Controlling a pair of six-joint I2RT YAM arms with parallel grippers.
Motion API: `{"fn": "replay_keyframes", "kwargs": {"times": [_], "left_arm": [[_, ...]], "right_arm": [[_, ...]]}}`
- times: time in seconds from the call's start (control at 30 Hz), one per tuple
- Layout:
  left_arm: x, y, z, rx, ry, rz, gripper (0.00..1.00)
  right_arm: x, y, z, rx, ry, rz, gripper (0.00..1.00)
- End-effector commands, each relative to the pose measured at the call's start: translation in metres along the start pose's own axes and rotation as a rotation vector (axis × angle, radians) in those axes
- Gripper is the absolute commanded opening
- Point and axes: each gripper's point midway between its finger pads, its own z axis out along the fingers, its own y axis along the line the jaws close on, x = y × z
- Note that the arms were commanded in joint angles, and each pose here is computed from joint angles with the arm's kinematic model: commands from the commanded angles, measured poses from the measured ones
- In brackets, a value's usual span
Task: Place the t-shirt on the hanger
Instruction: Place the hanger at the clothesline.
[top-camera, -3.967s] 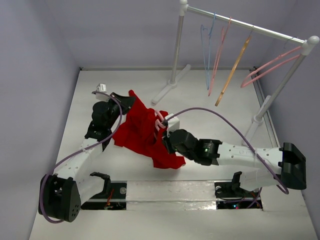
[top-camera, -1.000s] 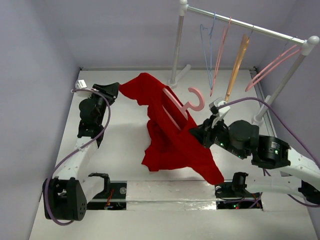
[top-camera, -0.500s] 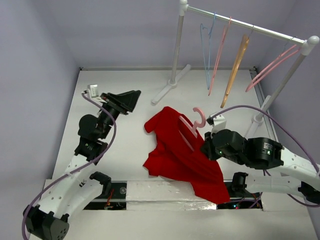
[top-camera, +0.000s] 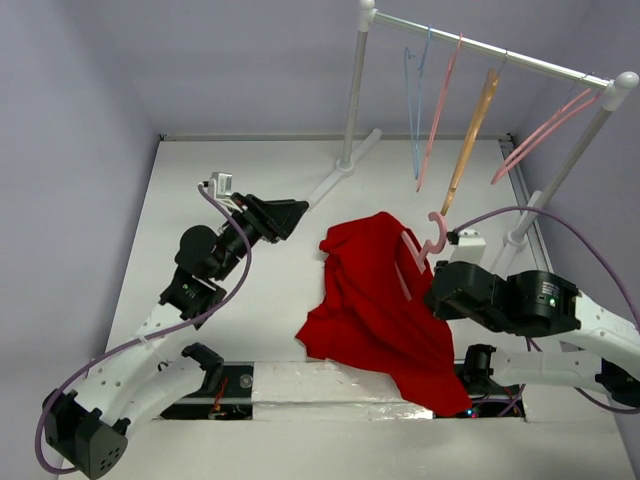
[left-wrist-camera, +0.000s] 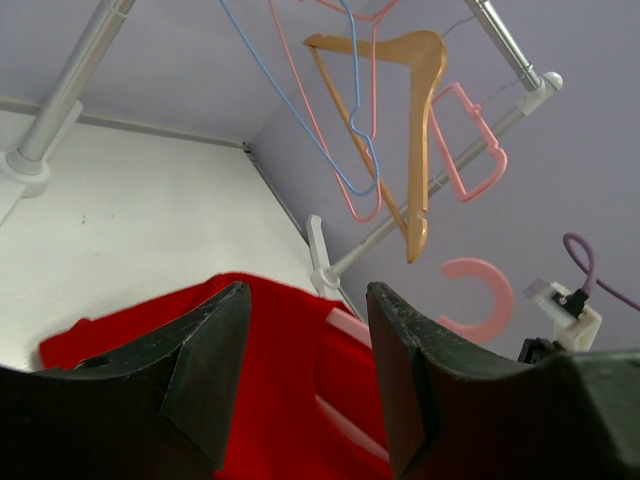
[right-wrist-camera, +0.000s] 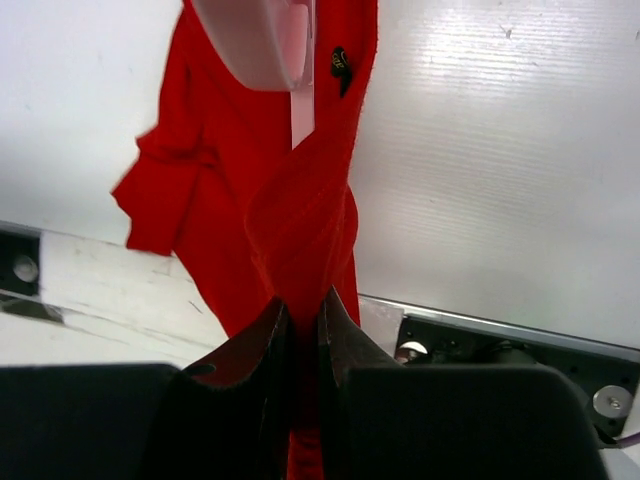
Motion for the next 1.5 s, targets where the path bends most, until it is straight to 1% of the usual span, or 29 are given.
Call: {"fn": "replay_keyframes", "kwargs": {"times": [0.0,0.27,0.5,0.57,0.83,0.97,1.03,1.07,1.13,1.17,1.23,1.27,1.33,1.47], "left_arm": [[-0.003,-0.011,-0.001,0.053,-0.011,0.024,0.47],[-0.010,-0.020,-0.013,0.075,-0.034,0.038,0.47],[-0.009,-0.021,-0.024,0.089,-0.046,0.031,0.47],[-0.008,-0.022,-0.027,0.096,-0.049,0.031,0.47],[-0.011,-0.022,-0.034,0.102,-0.074,0.039,0.47],[-0.006,-0.018,-0.032,0.100,-0.069,0.034,0.47],[-0.002,-0.015,-0.031,0.095,-0.055,0.033,0.47],[-0.001,-0.015,-0.030,0.101,-0.051,0.032,0.47],[0.003,-0.015,-0.029,0.106,-0.040,0.027,0.47],[0.003,-0.015,-0.029,0.108,-0.037,0.026,0.47],[0.005,-0.014,-0.028,0.109,-0.032,0.021,0.47],[0.006,-0.014,-0.028,0.112,-0.031,0.020,0.47],[0.006,-0.014,-0.029,0.114,-0.031,0.017,0.47],[0.007,-0.014,-0.029,0.117,-0.032,0.013,0.47]], "right_arm": [[-0.008,-0.029,-0.013,0.109,-0.036,0.016,0.00],[-0.039,-0.030,-0.016,0.157,-0.162,0.102,0.00],[-0.052,-0.058,-0.011,0.291,-0.210,0.159,0.00],[-0.056,-0.072,-0.010,0.356,-0.214,0.172,0.00],[-0.080,-0.083,-0.009,0.473,-0.249,0.131,0.00],[-0.096,-0.083,-0.011,0.514,-0.295,0.127,0.00],[-0.111,-0.083,-0.014,0.535,-0.340,0.136,0.00],[-0.115,-0.080,-0.011,0.554,-0.337,0.109,0.00],[-0.132,-0.080,-0.012,0.580,-0.377,0.126,0.00],[-0.137,-0.082,-0.009,0.603,-0.373,0.104,0.00],[-0.151,-0.074,-0.003,0.574,-0.408,0.120,0.00],[-0.155,-0.075,-0.003,0.578,-0.409,0.094,0.00],[-0.167,-0.078,0.001,0.594,-0.435,0.120,0.00],[-0.181,-0.082,0.007,0.620,-0.455,0.114,0.00]]}}
